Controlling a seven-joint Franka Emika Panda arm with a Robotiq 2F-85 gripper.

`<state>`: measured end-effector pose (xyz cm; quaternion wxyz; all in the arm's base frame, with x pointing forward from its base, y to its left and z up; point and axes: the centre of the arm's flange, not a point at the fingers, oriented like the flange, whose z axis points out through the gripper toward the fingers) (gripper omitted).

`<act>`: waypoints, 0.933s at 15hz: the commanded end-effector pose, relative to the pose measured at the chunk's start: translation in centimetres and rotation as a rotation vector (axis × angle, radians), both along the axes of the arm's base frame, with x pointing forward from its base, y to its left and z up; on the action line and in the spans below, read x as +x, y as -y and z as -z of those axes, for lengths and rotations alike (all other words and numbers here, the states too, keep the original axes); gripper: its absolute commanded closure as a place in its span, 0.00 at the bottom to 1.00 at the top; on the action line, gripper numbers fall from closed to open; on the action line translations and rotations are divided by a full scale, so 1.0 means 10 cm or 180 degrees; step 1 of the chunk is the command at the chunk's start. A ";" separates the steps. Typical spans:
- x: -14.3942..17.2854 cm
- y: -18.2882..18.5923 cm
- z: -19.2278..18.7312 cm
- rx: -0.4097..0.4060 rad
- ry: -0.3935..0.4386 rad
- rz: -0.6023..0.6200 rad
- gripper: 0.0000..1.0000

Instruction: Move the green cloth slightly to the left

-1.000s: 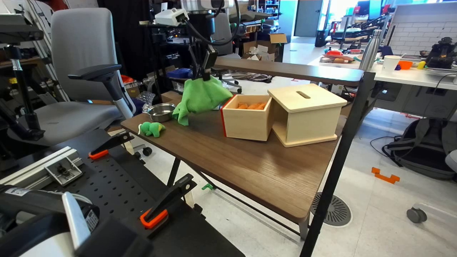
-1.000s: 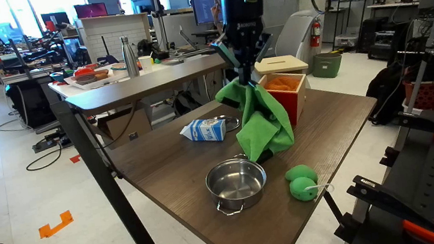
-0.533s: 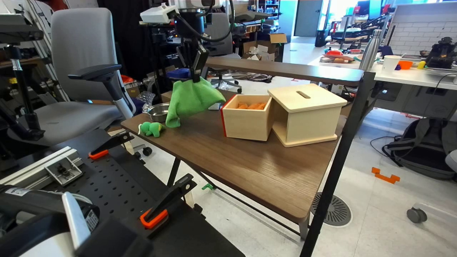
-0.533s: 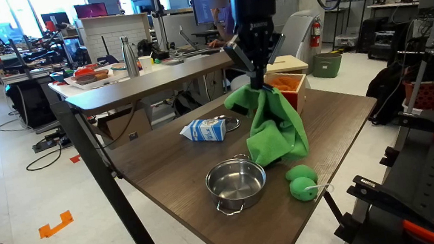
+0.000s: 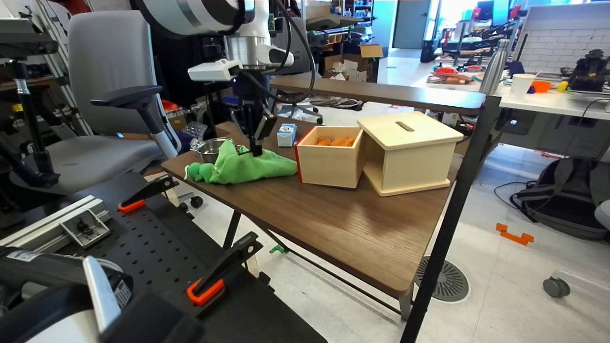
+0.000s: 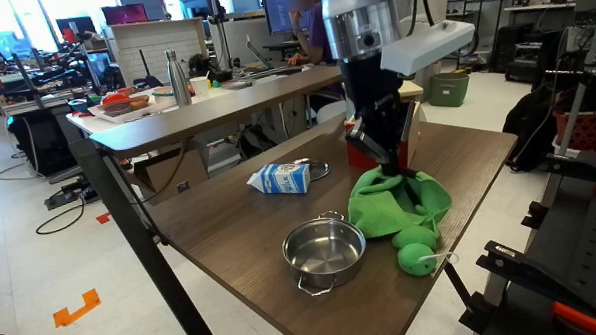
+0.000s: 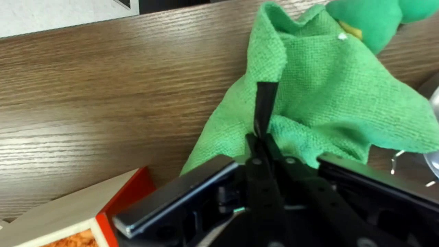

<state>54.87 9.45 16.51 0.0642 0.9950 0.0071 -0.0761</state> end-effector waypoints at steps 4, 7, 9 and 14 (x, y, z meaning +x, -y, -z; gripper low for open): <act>0.09 0.08 0.24 -0.0147 -0.0187 -0.0091 0.74; 0.12 0.13 0.23 -0.0172 -0.0222 -0.0060 0.49; 0.13 0.17 0.18 -0.0170 -0.0236 -0.0032 0.34; 0.15 0.21 -0.16 -0.0139 -0.0083 0.0019 0.01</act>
